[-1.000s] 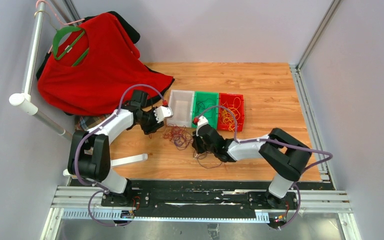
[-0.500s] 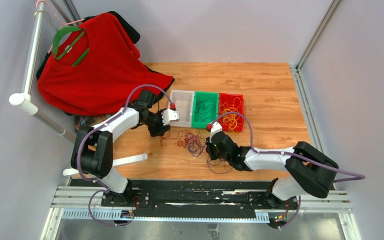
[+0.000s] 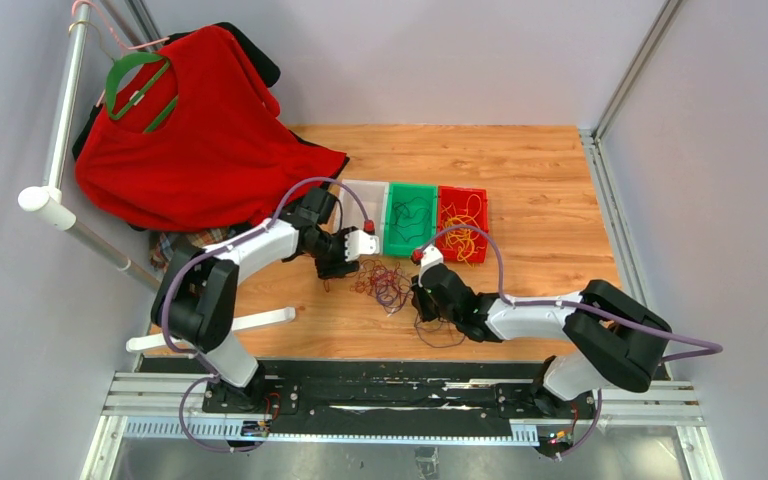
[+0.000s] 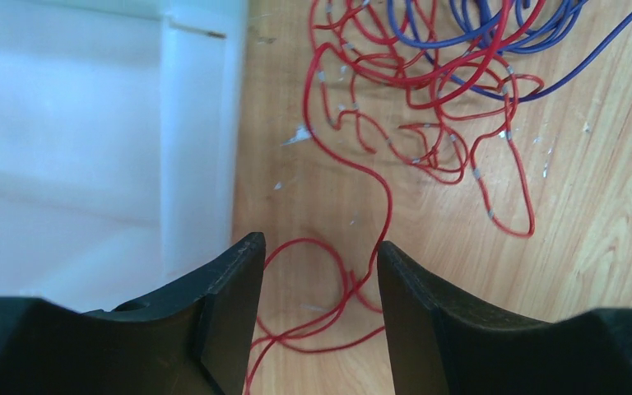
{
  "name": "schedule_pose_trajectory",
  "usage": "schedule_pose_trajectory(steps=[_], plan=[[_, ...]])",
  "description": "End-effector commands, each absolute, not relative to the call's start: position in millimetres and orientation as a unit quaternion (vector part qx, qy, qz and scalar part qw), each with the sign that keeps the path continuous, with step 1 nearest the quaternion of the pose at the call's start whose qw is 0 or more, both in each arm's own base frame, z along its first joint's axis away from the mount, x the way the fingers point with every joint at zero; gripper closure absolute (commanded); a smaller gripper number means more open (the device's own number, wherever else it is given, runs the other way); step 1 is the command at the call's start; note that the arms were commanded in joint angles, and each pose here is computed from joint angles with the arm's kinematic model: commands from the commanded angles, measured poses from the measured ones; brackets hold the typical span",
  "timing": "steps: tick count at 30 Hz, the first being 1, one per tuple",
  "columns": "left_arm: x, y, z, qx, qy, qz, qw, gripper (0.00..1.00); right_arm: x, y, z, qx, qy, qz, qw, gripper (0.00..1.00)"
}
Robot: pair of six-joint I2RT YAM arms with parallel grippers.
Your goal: Untangle the cables
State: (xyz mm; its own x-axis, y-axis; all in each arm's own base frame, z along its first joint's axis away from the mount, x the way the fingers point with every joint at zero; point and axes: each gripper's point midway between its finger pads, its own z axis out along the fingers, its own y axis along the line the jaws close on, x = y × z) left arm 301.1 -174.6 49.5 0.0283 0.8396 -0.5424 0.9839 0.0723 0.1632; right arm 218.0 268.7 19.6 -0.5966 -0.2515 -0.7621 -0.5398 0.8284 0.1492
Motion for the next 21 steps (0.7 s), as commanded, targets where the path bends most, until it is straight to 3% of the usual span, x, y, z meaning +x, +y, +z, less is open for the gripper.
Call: schedule_pose_trajectory(steps=[1,5,8,11,13,14,21], plan=[[300.1,-187.6,34.9,0.687,0.669,-0.137,0.249,0.43,220.8,256.9,16.9,-0.208,0.879,0.173,0.393,0.99],[302.7,-191.1,29.0,0.694,0.668,-0.127,0.237,0.46,221.8,255.2,18.3,-0.203,0.879,0.173,0.396,0.99],[315.6,-184.4,21.6,0.686,0.682,-0.093,0.235,0.54,221.9,253.8,18.7,-0.199,0.879,0.173,0.398,0.99],[319.6,-175.9,15.5,0.679,0.695,-0.071,0.224,0.71,221.5,251.1,19.5,-0.196,0.878,0.173,0.401,0.99],[321.6,-172.8,19.2,0.674,0.699,-0.059,0.231,0.92,221.5,247.4,19.8,-0.191,0.879,0.172,0.402,0.99],[322.6,-170.9,24.3,0.671,0.701,-0.052,0.236,0.97,221.4,245.4,20.5,-0.189,0.878,0.172,0.404,0.99],[311.7,-160.4,103.3,0.654,0.700,-0.043,0.286,0.99,220.2,231.2,21.7,-0.173,0.879,0.172,0.409,0.99]])
